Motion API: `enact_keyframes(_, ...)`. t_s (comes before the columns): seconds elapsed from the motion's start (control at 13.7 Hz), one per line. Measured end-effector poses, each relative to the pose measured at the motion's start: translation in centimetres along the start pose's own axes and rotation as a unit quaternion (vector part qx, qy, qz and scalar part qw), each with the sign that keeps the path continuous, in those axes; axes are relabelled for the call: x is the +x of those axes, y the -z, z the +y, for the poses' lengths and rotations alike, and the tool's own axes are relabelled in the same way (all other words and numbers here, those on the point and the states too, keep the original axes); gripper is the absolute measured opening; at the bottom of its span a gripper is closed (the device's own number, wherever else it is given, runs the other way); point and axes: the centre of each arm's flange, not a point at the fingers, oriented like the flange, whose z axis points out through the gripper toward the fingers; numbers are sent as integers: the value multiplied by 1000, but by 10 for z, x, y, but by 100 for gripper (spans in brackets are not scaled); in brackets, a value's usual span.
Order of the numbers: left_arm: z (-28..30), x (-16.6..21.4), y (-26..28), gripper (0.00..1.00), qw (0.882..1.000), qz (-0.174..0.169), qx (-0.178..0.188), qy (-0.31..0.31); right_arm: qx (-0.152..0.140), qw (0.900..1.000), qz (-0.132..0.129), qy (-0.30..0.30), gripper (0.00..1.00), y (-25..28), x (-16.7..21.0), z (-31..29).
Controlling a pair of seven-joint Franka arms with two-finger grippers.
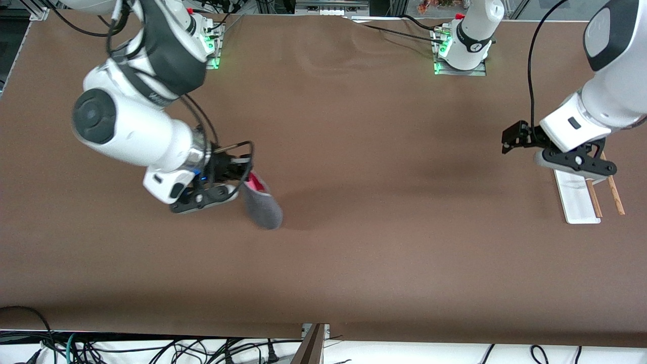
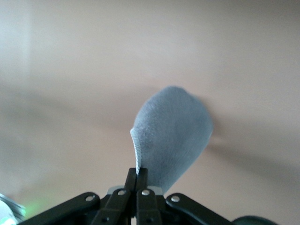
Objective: Pass towel and hang on rack
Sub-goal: 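Lift the towel to mid-table with the right gripper while the left gripper approaches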
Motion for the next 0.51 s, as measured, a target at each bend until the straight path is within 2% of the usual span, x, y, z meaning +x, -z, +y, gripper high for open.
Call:
enact_keyframes(0.22, 5, 30, -25, 100, 1000, 1, -17, -24, 29, 999, 45, -12, 2, -10, -9, -63)
enact_keyframes(0.36, 22, 41, -42, 100, 996, -1, -51, -77, 42, 997, 58, 3, 2, -21, -19, -99)
enact_keyframes(0.51, 34, 46, -55, 100, 987, 2, -97, -129, 52, 996, 66, 22, 2, -32, -29, -128)
